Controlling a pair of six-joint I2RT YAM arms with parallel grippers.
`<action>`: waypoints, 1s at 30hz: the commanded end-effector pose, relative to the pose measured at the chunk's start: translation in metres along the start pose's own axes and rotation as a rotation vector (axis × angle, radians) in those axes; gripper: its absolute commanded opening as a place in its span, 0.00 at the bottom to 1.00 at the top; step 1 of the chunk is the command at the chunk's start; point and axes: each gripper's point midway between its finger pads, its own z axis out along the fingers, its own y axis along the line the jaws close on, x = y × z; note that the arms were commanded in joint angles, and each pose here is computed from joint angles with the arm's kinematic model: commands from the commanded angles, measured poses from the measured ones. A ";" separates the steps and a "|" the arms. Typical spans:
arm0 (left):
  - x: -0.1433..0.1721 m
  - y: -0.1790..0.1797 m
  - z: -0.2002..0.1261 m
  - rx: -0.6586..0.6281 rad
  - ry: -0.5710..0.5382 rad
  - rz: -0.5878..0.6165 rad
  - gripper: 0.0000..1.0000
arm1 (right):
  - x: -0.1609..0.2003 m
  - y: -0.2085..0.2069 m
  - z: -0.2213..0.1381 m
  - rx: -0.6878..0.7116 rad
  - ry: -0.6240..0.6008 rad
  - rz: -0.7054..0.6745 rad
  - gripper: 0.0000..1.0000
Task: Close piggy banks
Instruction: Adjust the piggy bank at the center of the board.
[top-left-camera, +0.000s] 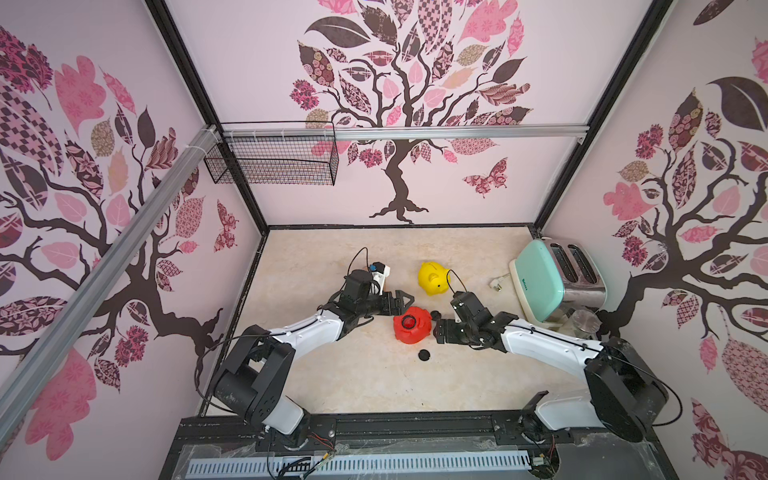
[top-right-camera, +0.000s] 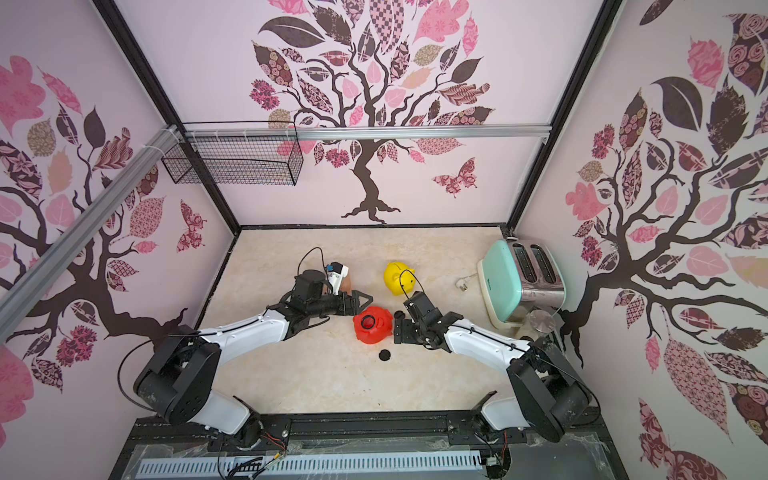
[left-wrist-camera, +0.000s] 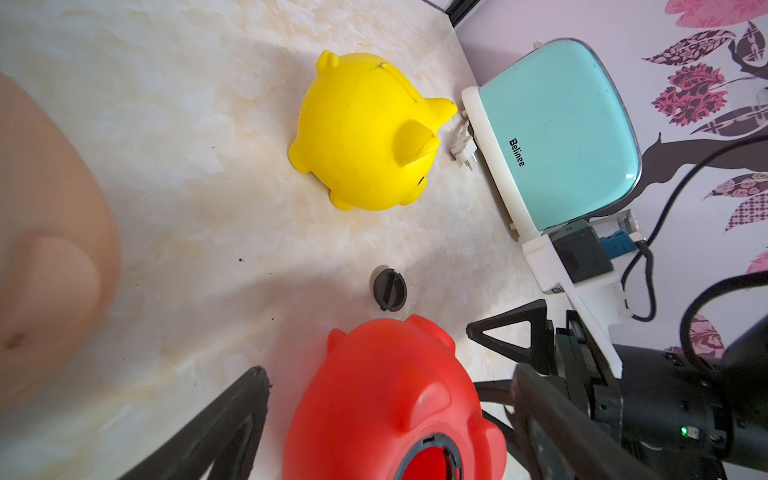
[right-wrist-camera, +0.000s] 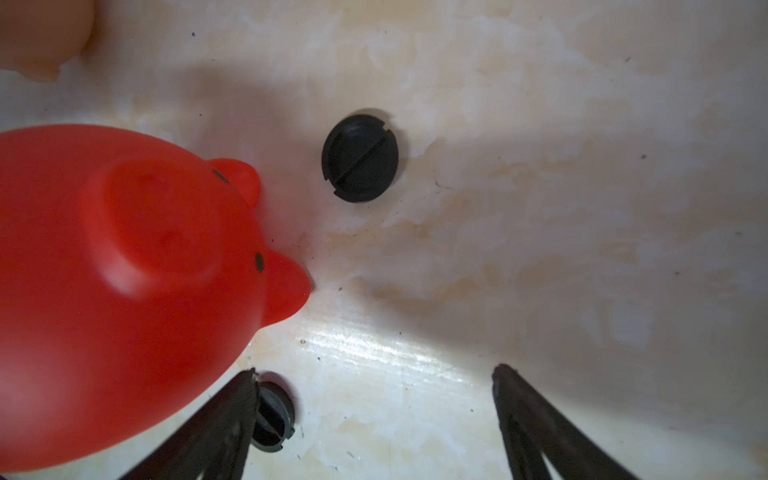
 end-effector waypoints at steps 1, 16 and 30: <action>-0.002 0.000 0.008 0.002 0.012 0.009 0.93 | 0.014 0.007 0.002 -0.056 0.034 0.050 0.91; 0.016 -0.005 0.009 0.056 0.059 -0.044 0.94 | 0.016 0.019 0.022 -0.084 0.073 0.085 0.91; 0.024 -0.012 -0.014 0.060 0.044 -0.100 0.95 | 0.002 0.023 0.031 -0.046 0.065 0.054 0.94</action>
